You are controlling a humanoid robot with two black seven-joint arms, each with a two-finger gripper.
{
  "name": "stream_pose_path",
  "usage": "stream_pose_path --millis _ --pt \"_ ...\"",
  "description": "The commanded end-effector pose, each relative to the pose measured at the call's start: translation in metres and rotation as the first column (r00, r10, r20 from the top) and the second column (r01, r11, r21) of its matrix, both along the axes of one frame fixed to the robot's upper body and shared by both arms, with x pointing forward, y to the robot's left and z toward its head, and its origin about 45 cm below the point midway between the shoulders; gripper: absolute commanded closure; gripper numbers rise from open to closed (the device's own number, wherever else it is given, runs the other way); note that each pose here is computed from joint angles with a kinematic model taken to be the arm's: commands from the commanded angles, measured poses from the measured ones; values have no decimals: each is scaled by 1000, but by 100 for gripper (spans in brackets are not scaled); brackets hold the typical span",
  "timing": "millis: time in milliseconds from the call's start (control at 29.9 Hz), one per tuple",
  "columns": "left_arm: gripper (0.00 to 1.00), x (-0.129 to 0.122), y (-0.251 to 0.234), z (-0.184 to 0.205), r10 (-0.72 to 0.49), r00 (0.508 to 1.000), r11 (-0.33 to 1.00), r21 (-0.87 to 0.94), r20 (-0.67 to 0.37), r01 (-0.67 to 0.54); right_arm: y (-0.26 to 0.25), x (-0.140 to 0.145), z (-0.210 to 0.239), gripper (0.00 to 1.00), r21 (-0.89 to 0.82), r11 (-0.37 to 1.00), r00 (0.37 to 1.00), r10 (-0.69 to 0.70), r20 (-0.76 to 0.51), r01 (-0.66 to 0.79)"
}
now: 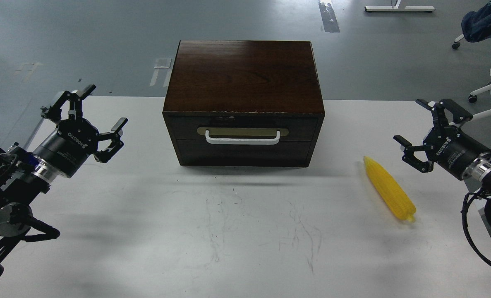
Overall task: Put corn in drawer with both arms
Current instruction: 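Reach the left gripper toward the white drawer handle of the wooden box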
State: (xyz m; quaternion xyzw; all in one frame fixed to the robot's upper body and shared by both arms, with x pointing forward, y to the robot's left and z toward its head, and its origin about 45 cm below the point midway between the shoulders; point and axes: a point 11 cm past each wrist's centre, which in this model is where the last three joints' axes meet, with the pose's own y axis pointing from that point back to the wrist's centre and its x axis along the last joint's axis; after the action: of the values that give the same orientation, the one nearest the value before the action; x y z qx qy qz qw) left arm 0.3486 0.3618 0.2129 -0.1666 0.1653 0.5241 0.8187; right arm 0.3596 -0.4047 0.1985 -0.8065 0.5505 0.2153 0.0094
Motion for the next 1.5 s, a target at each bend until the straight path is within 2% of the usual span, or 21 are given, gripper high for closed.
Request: stream_pose_path --millis 0,401,501,602,702,735,802,836,869,903,969,1003,1036,1070,1136,1203,1237,1270,1337,1471 --pt "2 1 -1 2 -1 1000 1000 -1 9 1 0 0 0 0 -1 1000 1000 -1 1 1" --pt "2 7 5 14 10 999 1000 10 39 -10 7 4 1 0 13 1000 1000 7 10 -8" --pt "2 22 15 51 13 992 999 46 128 -19 7 6 3 0 16 1000 1000 7 18 -7" --pt "2 38 10 89 -42 974 989 145 222 10 6 6 4 0 12 1000 1000 5 22 -6" --pt "2 51 -11 136 -174 919 933 357 353 40 4 7 4 0 5 1000 1000 4 23 -4" --pt "2 54 -24 157 -233 881 907 418 411 45 3 7 4 0 2 1000 1000 2 24 -2" --pt "2 55 -41 176 -300 834 876 480 462 49 2 7 4 0 -2 1000 1000 2 24 -2" --pt "2 53 -60 191 -376 785 833 551 493 53 2 7 4 0 -3 1000 1000 1 23 -1" --pt "2 49 -79 202 -460 728 768 639 507 41 0 7 4 0 -7 1000 1000 -1 25 1" --pt "2 47 -86 207 -493 703 740 672 512 30 0 7 4 0 -8 1000 1000 -2 26 2" --pt "2 40 -128 221 -620 580 642 767 528 -13 -2 8 5 0 -12 1000 1000 -6 27 6" --pt "2 40 -128 221 -620 580 641 767 528 -13 -2 8 5 0 -12 1000 1000 -6 27 6" --pt "2 37 -151 226 -673 517 595 802 528 -44 -3 8 5 0 -14 1000 1000 -7 27 7" --pt "2 34 -161 227 -703 489 563 824 517 -61 -3 7 4 0 -14 1000 1000 -7 26 8" --pt "2 23 -206 218 -831 367 399 908 418 -129 -3 7 4 0 -15 1000 1000 -8 26 9" --pt "2 18 -229 212 -887 302 309 936 348 -170 -5 7 5 0 -18 1000 1000 -12 27 12" --pt "2 15 -247 202 -931 253 213 954 263 -209 -7 7 5 0 -21 1000 1000 -15 26 16" --pt "2 13 -255 196 -948 231 167 960 219 -227 -7 7 5 0 -21 1000 1000 -15 26 16" --pt "2 9 -274 175 -984 167 6 955 58 -296 -8 7 5 0 -23 1000 999 -17 27 18" --pt "2 1 -289 146 -985 96 -171 918 -145 -359 -9 6 5 0 -24 1000 999 -19 26 19"
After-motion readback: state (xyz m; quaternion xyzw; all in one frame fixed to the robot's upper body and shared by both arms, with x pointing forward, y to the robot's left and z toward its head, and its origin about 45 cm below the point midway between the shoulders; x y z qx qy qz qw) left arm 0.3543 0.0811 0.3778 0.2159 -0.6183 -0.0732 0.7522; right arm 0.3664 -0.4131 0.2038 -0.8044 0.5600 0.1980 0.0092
